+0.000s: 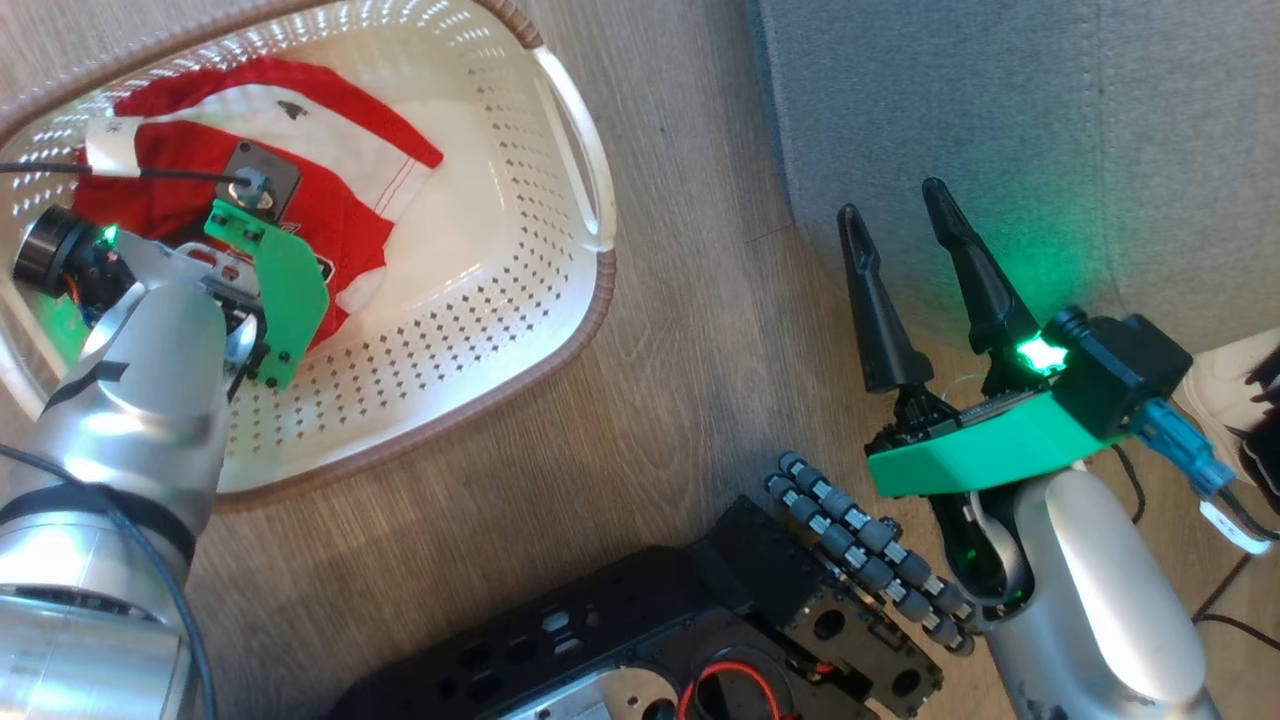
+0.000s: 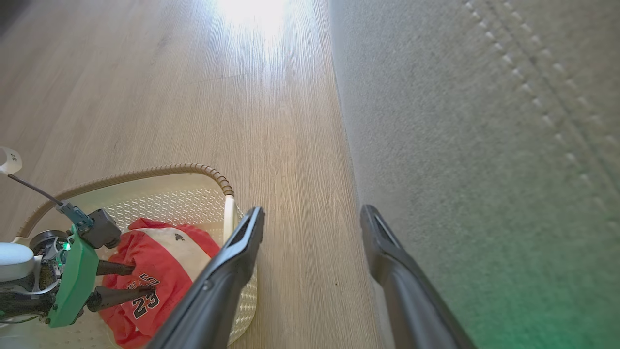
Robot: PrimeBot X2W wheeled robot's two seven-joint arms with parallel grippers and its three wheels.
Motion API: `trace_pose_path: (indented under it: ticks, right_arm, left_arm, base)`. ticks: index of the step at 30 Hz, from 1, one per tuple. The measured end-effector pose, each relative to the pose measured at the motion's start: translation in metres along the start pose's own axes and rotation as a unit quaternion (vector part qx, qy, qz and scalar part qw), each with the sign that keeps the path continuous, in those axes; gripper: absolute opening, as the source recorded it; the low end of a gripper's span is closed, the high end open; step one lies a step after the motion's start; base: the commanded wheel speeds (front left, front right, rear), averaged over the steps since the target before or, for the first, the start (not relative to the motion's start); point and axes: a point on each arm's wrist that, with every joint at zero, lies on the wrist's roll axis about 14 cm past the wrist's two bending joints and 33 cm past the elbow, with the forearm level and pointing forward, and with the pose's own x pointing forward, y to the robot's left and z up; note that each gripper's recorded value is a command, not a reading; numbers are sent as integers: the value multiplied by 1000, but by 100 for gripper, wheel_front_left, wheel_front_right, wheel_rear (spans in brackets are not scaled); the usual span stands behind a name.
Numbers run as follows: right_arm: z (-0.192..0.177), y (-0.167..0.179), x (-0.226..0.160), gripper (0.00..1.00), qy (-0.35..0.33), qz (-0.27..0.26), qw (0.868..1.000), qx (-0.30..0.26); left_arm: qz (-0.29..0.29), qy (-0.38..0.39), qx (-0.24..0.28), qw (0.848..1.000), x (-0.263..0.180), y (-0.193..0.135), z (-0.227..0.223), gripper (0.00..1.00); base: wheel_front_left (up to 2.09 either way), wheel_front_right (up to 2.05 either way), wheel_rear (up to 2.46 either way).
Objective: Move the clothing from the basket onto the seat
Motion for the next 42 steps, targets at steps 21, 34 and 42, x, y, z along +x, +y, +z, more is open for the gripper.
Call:
trace_pose_path:
  ticks: [21, 34, 42]
  right_arm:
    - [1, 3, 2, 100, -3, 4, 1000, 6]
    - [36, 5, 0, 100, -45, 12, 999, 3]
    - [64, 8, -7, 100, -77, 18, 997, 2]
  left_arm:
    - [-16, -23, -3, 1000, -3, 0, 11, 0]
    - [-15, -67, 23, 997, -24, -7, 43, 0]
    - [-13, -113, 25, 993, -52, -18, 63, 0]
  base:
    - [0, 0, 0]
    - [0, 0, 0]
    - [0, 0, 0]
